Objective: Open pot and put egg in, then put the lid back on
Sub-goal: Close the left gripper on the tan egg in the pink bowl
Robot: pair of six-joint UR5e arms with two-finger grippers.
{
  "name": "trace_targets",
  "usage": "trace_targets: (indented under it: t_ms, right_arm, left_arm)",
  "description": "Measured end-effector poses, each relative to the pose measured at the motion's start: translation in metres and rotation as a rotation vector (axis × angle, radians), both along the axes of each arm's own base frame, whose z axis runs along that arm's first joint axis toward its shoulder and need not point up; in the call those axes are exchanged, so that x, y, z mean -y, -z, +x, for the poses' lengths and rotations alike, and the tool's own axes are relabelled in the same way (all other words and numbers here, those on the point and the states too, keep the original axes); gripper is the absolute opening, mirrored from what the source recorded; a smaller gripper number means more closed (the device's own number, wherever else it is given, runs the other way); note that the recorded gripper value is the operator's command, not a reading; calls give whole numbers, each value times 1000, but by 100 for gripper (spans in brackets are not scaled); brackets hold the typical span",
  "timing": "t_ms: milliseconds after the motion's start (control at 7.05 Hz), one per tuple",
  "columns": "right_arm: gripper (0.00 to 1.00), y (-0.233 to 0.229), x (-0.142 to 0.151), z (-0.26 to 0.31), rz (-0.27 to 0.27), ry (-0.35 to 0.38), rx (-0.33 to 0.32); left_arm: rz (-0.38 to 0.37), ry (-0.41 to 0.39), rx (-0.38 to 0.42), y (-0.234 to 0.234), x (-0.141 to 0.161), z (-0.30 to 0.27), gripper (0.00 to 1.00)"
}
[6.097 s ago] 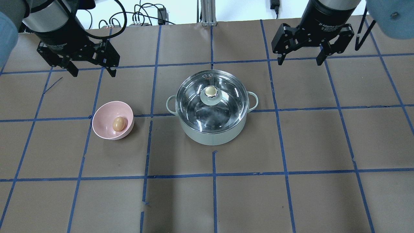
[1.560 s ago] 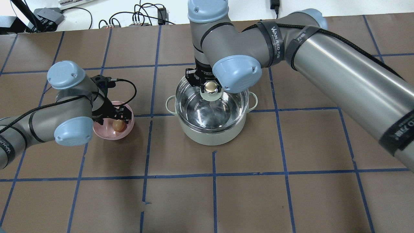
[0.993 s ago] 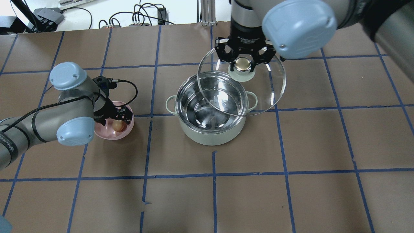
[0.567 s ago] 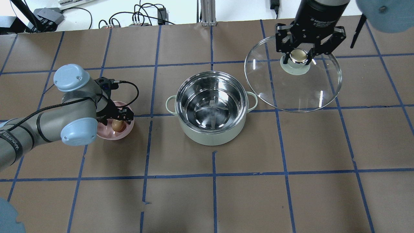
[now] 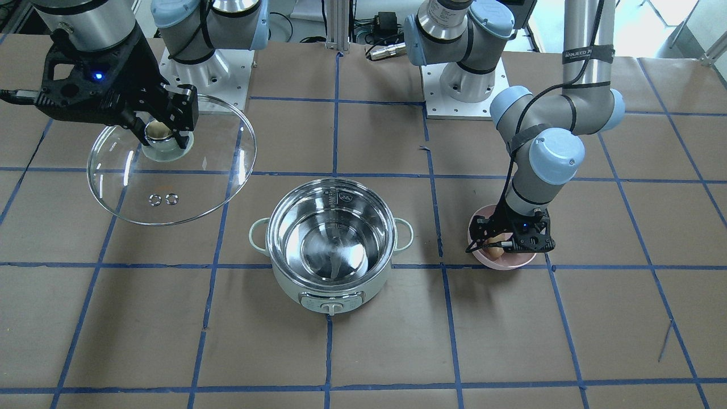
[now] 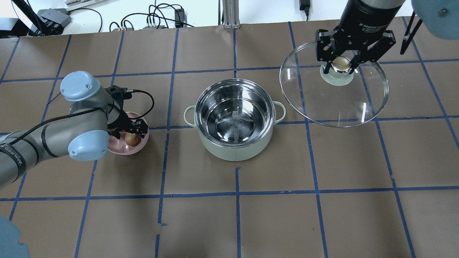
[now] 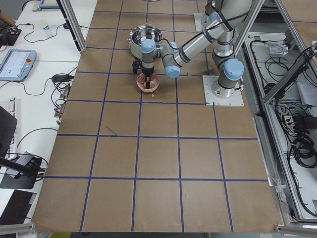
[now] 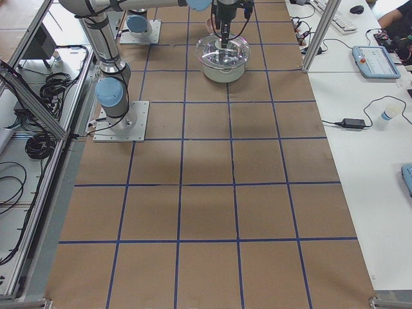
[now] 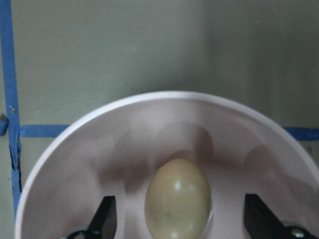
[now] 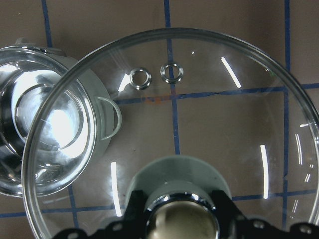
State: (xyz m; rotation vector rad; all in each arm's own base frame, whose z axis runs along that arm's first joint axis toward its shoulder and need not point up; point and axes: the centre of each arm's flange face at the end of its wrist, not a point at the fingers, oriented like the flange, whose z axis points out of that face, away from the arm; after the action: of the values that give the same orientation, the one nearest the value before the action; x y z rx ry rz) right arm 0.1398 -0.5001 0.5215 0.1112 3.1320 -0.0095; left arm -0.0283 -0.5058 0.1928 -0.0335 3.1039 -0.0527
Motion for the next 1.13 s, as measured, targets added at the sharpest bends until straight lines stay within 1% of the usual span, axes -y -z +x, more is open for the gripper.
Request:
trace_targets:
  t_ms: [142, 284, 425, 567, 709, 1134]
  right_arm:
    - [1, -2, -3, 0, -1, 4, 1]
    - [1, -2, -5, 0, -1, 6, 2]
    - [2, -2, -6, 0, -1, 7, 1]
    - [2, -2, -7, 0, 0, 7, 1]
    - [3, -2, -7, 0, 0, 7, 3]
    - [4, 0, -7, 0, 4, 7, 6]
  left_arm:
    - [1, -1, 0, 0, 0, 0, 60]
    - [3, -2, 0, 1, 0, 0, 41]
    - [5, -4, -1, 2, -1, 0, 29]
    - [7, -6, -2, 2, -2, 0, 23]
    - [8, -7, -3, 3, -2, 0, 21]
    - [-2, -6, 0, -3, 2, 0, 21]
